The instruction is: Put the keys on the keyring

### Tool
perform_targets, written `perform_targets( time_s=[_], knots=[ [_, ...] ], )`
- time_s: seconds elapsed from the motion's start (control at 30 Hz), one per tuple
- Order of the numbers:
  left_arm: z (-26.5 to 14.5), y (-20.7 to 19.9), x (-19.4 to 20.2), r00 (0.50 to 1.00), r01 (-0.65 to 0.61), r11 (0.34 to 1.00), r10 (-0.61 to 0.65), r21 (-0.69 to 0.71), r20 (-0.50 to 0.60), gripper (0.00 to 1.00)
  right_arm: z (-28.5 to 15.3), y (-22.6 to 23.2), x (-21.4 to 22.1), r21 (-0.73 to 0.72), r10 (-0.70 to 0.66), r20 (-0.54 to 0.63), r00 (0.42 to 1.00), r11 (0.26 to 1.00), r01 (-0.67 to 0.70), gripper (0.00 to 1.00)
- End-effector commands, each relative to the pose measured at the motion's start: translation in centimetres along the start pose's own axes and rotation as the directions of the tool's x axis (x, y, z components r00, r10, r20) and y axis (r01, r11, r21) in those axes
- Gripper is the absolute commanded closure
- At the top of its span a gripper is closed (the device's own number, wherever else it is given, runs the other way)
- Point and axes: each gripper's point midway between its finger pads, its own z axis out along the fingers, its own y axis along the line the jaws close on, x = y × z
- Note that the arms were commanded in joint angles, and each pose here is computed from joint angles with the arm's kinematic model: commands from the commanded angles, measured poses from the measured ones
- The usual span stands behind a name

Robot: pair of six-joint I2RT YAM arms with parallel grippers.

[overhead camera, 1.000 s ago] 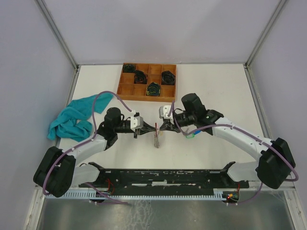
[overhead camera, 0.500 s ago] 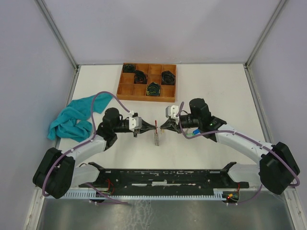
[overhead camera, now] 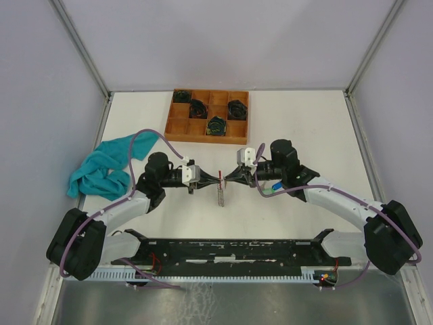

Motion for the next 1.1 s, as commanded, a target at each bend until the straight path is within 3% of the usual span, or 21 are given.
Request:
perform_targets(
  time_s=[0.0, 1.07],
  knots=[
    [0.22, 0.33, -1.35, 0.996, -0.076, 0.997, 0.075, 0.015, 0.046, 0.97, 0.16, 0.17, -1.16, -0.019, -0.024, 0.057, 0.998, 0.999, 0.025, 0.99],
    [0.22, 0.52, -1.33, 0.997, -0.071, 0.997, 0.07, 0.005, 0.041, 0.97, -0.21, 1.0, -0.78, -0.036, -0.001, 0.05, 0.999, 0.999, 0.002, 0.99]
  ],
)
